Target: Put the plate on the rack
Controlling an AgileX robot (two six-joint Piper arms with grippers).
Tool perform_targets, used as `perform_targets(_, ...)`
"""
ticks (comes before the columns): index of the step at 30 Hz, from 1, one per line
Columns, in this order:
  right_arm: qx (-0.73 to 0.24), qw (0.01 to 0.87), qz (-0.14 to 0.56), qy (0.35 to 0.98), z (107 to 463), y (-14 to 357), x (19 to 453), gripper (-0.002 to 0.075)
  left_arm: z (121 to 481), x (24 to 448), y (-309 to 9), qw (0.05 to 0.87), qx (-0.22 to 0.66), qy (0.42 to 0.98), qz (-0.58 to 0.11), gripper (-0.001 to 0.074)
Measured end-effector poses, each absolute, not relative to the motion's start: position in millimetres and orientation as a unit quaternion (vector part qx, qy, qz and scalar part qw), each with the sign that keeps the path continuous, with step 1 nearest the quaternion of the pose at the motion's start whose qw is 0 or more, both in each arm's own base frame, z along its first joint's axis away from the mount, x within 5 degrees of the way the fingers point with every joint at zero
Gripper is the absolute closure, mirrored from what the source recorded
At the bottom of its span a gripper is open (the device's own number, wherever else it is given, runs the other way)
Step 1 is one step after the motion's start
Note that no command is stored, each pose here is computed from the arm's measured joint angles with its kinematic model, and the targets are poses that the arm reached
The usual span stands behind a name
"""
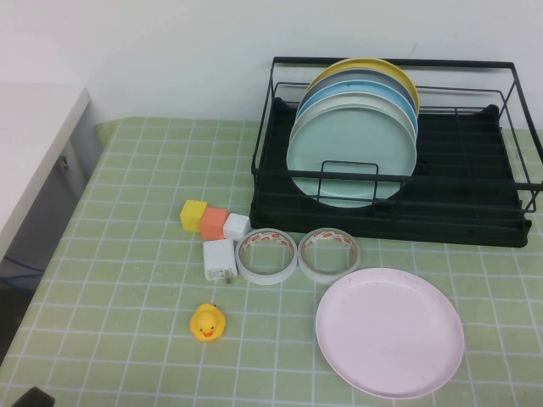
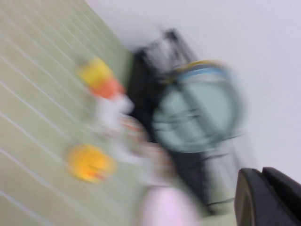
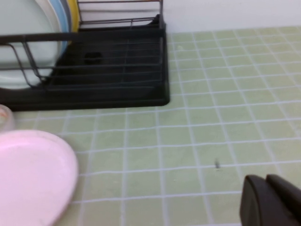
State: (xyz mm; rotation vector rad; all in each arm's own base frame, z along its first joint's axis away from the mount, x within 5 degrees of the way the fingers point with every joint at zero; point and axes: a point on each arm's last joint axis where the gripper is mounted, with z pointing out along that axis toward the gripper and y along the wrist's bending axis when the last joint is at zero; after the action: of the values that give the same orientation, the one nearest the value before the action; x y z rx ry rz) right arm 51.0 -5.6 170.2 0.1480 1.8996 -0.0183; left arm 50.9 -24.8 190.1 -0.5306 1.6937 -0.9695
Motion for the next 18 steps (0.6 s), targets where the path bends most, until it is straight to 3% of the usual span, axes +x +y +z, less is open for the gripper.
perform_targets(3,0.092,0.581,0.039,0.808,170.7,-1.6,51.5,0.0728,196.4,50.3,-27.8,0.471,-0.308,0.652,-0.509,0.0737)
perform_targets(6,0.155,0.572,0.135,0.794,171.0,5.7,52.1,0.0728,201.7,51.3,-25.2,0.441,-0.368,0.595,-0.562,0.0737)
perform_targets(8,0.195,0.562,0.2,0.779,172.4,10.7,52.4,0.0728,204.0,52.8,-20.6,0.451,-0.389,0.571,-0.565,0.0737)
perform_targets(18,0.312,0.563,0.357,0.677,188.1,14.2,55.4,0.0728,206.5,54.7,-12.7,0.483,-0.407,0.546,-0.55,0.0737)
